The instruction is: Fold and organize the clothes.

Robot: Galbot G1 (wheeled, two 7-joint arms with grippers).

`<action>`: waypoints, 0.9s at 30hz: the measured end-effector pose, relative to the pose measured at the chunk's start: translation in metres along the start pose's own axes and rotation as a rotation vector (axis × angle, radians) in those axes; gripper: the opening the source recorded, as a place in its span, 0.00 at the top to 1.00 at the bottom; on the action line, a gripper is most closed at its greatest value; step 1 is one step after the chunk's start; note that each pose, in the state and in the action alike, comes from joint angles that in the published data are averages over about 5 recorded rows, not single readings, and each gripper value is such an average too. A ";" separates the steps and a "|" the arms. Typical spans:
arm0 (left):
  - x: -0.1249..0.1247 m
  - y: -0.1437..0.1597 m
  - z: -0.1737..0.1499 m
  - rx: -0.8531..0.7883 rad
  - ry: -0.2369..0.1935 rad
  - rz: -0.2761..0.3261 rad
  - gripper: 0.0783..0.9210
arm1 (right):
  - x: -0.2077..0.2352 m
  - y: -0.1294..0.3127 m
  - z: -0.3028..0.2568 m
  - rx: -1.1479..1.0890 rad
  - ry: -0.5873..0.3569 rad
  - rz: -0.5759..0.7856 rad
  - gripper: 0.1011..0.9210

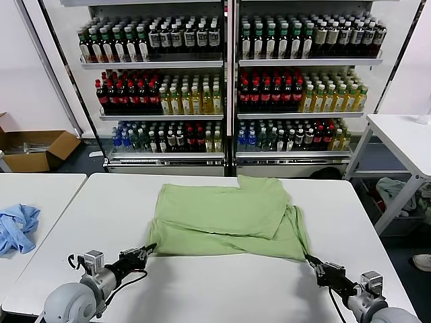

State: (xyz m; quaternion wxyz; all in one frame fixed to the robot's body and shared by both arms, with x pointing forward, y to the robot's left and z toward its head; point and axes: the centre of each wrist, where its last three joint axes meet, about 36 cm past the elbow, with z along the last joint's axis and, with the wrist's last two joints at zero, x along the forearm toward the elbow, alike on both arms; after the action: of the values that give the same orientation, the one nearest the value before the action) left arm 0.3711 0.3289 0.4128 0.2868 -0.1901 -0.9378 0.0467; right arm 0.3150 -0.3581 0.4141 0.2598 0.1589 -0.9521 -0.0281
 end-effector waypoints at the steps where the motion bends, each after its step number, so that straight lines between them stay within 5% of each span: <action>1: 0.000 0.000 0.000 -0.001 0.000 0.002 0.98 | 0.000 0.001 -0.001 -0.002 -0.003 -0.003 0.83; 17: 0.001 -0.004 0.000 -0.001 -0.011 0.019 0.98 | -0.012 0.009 -0.002 -0.003 -0.010 -0.021 0.30; 27: 0.003 -0.004 0.000 -0.002 -0.011 0.022 0.98 | -0.026 0.010 0.001 0.003 -0.012 -0.028 0.59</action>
State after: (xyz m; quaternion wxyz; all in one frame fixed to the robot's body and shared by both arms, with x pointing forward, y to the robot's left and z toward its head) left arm 0.3676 0.3267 0.4147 0.2808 -0.2004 -0.9373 0.0497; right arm 0.3327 -0.3405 0.4019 0.2533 0.1722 -0.9514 -0.0312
